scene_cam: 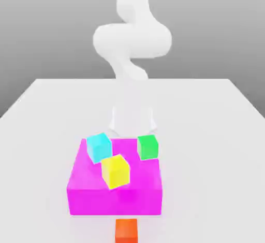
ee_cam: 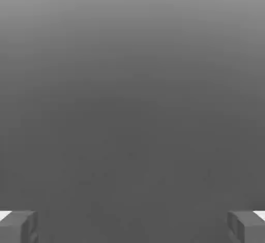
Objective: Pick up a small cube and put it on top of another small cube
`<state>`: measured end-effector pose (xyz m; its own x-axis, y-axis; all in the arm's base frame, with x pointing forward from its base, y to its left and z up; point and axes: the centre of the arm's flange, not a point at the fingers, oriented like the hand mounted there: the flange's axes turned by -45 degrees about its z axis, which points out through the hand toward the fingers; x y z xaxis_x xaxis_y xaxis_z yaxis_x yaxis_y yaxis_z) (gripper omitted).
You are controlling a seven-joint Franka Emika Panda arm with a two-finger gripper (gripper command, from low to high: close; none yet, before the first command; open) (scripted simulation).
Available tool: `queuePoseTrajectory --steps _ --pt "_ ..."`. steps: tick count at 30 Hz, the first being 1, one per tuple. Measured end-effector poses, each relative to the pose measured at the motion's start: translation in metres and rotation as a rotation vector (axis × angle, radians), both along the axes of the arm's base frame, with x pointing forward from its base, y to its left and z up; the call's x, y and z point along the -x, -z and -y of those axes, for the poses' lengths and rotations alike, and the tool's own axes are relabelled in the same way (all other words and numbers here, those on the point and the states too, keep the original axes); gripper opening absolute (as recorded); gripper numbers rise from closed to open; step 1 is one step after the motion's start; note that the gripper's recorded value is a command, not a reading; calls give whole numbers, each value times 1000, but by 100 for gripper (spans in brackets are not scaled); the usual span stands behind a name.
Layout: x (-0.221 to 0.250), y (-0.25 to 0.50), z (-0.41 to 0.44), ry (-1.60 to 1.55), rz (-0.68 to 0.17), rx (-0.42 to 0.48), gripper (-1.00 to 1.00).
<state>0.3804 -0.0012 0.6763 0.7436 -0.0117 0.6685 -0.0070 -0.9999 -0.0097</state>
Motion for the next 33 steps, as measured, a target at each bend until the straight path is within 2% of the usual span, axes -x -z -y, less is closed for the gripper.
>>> queuePoseTrajectory --steps 7,14,20,26,31,32,33 --pt "-78 113 3 -10 -192 1 0" --pt "-122 238 6 -18 -380 4 0" --pt "-132 351 9 -23 -542 7 0" --pt "-116 463 11 -29 -702 13 0" --pt "-112 534 12 -30 -731 14 0" --pt "-111 543 12 -30 -732 14 -100" --pt "-111 543 12 -30 -732 14 -100"
